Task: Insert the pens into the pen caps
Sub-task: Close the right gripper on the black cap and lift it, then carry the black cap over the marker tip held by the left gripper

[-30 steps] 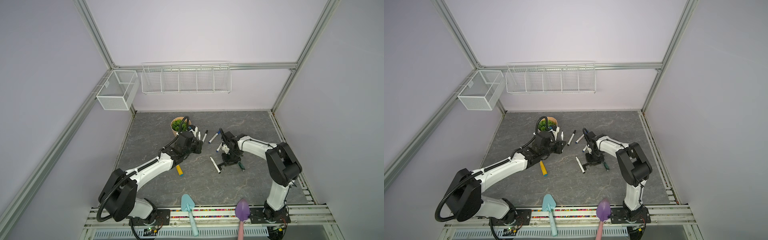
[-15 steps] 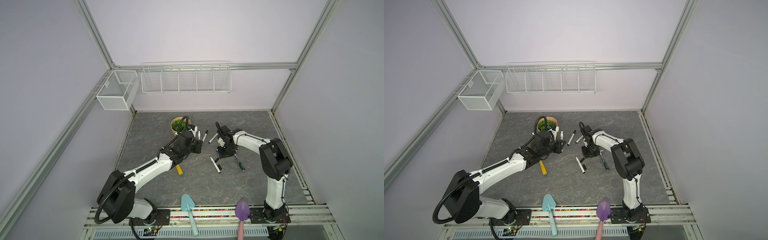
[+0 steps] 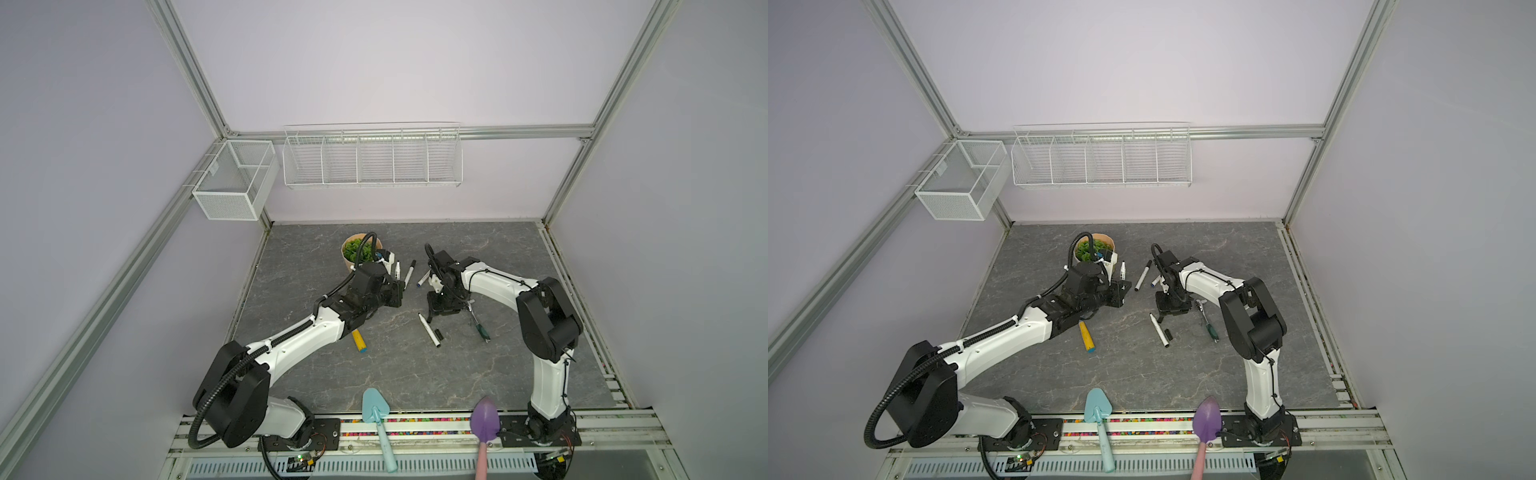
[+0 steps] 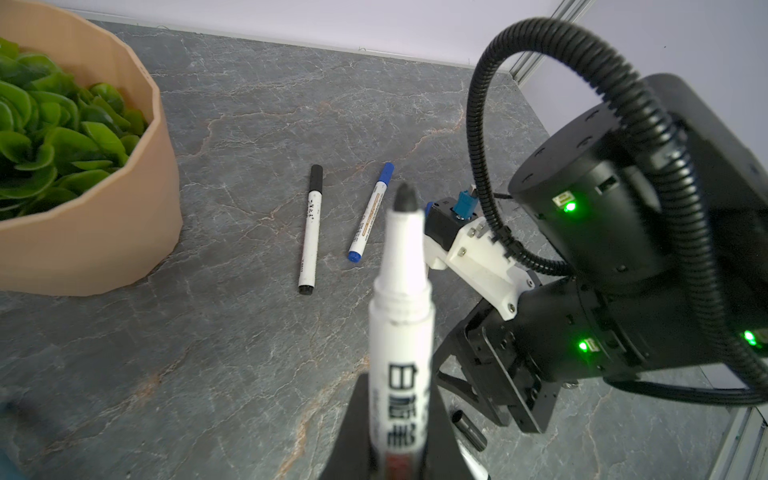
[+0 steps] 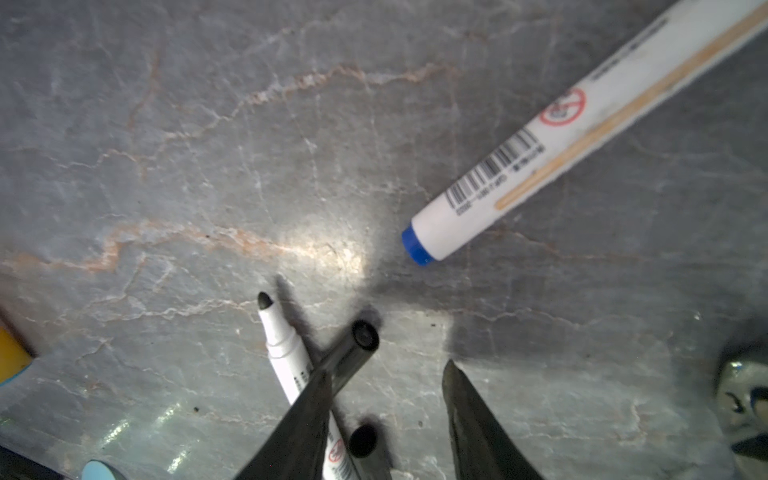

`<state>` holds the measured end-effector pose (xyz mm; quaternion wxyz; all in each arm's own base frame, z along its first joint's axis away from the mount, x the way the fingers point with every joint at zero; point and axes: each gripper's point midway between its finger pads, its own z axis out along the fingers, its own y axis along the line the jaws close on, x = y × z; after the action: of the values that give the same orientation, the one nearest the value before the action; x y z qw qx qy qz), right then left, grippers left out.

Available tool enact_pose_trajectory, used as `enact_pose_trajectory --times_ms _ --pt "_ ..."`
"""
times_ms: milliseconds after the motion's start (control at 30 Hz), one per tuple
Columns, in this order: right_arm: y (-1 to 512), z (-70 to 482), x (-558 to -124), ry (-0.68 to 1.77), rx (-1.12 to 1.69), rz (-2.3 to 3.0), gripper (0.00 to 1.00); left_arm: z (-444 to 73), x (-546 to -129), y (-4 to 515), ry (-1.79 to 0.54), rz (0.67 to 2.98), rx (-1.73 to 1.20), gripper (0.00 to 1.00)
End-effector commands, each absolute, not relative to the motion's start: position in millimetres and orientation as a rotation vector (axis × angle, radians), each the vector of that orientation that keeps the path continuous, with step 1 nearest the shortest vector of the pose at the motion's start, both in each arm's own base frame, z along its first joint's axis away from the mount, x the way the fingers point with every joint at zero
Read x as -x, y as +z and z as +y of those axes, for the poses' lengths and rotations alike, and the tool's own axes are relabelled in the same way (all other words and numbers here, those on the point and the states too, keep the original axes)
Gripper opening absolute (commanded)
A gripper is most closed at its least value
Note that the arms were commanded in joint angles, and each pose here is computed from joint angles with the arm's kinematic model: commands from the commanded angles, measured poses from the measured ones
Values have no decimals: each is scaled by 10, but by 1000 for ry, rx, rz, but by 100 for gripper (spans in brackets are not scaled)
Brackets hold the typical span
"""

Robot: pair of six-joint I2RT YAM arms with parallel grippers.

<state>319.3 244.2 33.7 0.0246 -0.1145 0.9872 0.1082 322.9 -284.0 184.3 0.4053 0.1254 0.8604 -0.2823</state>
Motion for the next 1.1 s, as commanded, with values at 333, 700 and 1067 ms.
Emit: enact_pose_trajectory --times_ms 333,700,1067 --pt "69 2435 -3070 144 465 3128 42 -2768 -3203 1914 -695 2155 -328 0" --pt "-56 2323 -3051 -43 575 3103 18 -2790 -3186 1906 -704 2164 -345 0" --pt "1520 2496 -3474 622 358 2636 7 -3167 -2908 1752 -796 2188 -615 0"
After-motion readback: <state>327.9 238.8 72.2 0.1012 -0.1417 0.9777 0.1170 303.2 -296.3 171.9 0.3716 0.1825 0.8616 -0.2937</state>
